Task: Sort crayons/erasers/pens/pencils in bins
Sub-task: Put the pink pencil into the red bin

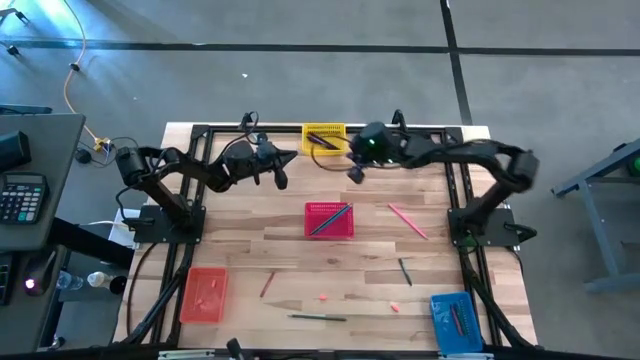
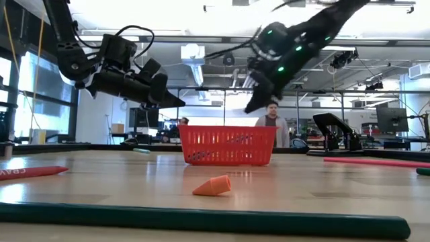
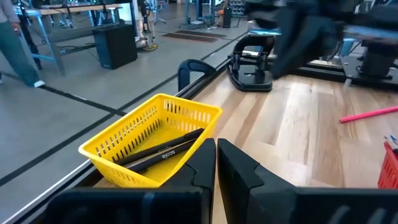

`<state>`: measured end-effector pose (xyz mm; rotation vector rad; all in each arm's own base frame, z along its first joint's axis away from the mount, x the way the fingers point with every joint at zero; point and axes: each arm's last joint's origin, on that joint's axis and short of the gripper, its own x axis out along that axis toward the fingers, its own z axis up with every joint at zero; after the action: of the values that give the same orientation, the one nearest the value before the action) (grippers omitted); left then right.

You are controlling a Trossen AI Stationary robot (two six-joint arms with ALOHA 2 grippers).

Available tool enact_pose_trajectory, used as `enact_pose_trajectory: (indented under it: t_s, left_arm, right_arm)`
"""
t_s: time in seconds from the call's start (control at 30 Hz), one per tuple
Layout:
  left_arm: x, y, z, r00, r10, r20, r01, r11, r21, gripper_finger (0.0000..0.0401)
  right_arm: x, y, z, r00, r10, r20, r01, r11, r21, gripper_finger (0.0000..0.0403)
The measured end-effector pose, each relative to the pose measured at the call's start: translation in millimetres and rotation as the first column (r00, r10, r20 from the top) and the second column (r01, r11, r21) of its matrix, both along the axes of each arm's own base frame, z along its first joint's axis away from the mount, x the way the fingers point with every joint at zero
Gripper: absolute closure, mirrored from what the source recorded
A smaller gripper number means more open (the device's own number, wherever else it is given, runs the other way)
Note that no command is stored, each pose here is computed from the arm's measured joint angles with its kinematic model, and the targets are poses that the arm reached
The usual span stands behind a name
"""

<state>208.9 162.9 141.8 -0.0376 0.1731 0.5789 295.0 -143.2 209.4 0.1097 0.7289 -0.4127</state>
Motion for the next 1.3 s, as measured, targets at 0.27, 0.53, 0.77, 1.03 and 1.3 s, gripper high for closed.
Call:
enact_pose_trajectory:
  t_s: [0.27, 0.53, 0.77, 1.03, 1.3]
  left_arm:
    - [4.3, -5.5, 0.3, 1.000, -0.025, 0.008, 0.025, 1.000, -0.007, 0.0394]
    - [10.4, -14.0, 0.4, 0.998, -0.068, -0.004, 0.068, 0.998, 0.012, 0.0394]
    - [13.4, -18.6, 0.4, 0.996, -0.084, -0.013, 0.084, 0.996, 0.025, 0.0394]
    - [14.8, -21.0, -0.3, 0.996, -0.088, -0.006, 0.088, 0.996, 0.001, 0.0394]
    - [14.4, -21.4, -2.8, 0.996, -0.087, -0.022, 0.086, 0.996, -0.025, 0.0394]
  right_arm:
    - [-55.6, 66.2, 6.9, 0.976, -0.062, -0.208, 0.091, 0.987, 0.133, 0.0403]
    - [-88.9, 123.8, -10.9, 0.866, -0.145, -0.478, 0.312, 0.904, 0.291, 0.0394]
    - [-111.1, 153.0, -39.4, 0.779, -0.195, -0.596, 0.444, 0.842, 0.305, 0.0308]
    - [-126.5, 150.1, -71.9, 0.767, -0.210, -0.607, 0.481, 0.814, 0.325, 0.0266]
    - [-133.0, 148.3, -83.0, 0.771, -0.210, -0.601, 0.481, 0.810, 0.335, 0.0268]
